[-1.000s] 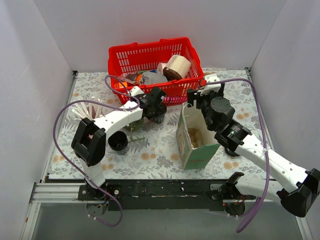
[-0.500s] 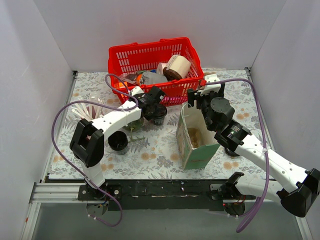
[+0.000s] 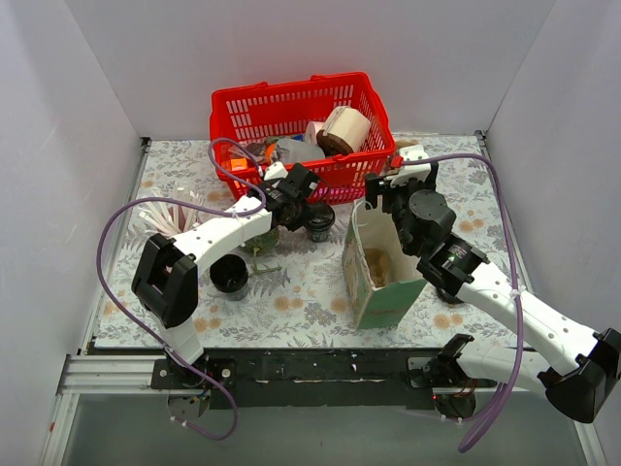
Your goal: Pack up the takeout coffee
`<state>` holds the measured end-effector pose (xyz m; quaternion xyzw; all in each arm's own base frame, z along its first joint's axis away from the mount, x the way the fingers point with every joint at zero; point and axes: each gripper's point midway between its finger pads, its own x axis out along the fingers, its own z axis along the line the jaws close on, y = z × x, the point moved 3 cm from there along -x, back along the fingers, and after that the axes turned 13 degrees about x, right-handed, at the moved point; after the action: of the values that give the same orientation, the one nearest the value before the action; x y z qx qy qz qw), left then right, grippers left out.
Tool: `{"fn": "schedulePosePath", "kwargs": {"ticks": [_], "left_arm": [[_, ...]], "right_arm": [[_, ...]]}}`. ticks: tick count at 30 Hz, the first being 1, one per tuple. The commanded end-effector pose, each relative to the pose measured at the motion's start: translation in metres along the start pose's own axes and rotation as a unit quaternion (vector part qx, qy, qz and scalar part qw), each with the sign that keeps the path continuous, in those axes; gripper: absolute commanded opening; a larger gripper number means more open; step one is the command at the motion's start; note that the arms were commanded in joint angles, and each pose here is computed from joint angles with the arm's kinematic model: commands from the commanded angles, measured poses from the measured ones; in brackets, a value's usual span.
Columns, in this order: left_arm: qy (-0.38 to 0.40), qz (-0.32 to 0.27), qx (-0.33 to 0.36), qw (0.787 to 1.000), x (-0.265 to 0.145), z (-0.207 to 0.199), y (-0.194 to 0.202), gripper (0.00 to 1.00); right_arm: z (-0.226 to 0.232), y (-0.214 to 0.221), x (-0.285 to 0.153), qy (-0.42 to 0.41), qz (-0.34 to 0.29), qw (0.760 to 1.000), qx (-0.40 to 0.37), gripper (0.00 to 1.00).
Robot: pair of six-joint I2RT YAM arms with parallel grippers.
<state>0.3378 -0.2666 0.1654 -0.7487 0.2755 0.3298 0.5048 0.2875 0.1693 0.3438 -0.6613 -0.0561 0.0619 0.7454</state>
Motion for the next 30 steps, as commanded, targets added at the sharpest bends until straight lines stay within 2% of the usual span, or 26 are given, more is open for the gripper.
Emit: {"fn": "schedulePosePath", "kwargs": {"ticks": [1, 5, 8, 14, 22, 30], "left_arm": [[0.042, -0.007, -0.009, 0.999, -0.012, -0.015, -0.013, 0.23], [0.055, -0.034, -0.041, 0.997, -0.016, -0.019, -0.023, 0.28], [0.049, -0.040, -0.062, 0.996, -0.013, -0.019, -0.025, 0.28], [0.025, -0.028, -0.065, 0.997, -0.007, -0.014, -0.020, 0.29], [0.031, 0.002, -0.060, 0.998, -0.002, -0.017, -0.007, 0.30], [0.014, 0.007, -0.049, 0.999, -0.001, -0.014, -0.003, 0.30]], "right_arm": [[-0.006, -0.016, -0.004, 0.013, -0.026, 0.999, 0.023, 0.90], [-0.006, -0.014, -0.003, 0.015, -0.024, 0.999, 0.020, 0.90], [-0.007, -0.011, -0.002, 0.020, -0.022, 0.999, 0.015, 0.90], [-0.012, -0.011, -0.003, 0.033, -0.026, 0.999, 0.011, 0.91], [-0.017, -0.008, -0.002, 0.046, -0.025, 0.999, 0.004, 0.91], [-0.023, -0.008, -0.001, 0.061, -0.028, 0.998, 0.004, 0.91]]}}
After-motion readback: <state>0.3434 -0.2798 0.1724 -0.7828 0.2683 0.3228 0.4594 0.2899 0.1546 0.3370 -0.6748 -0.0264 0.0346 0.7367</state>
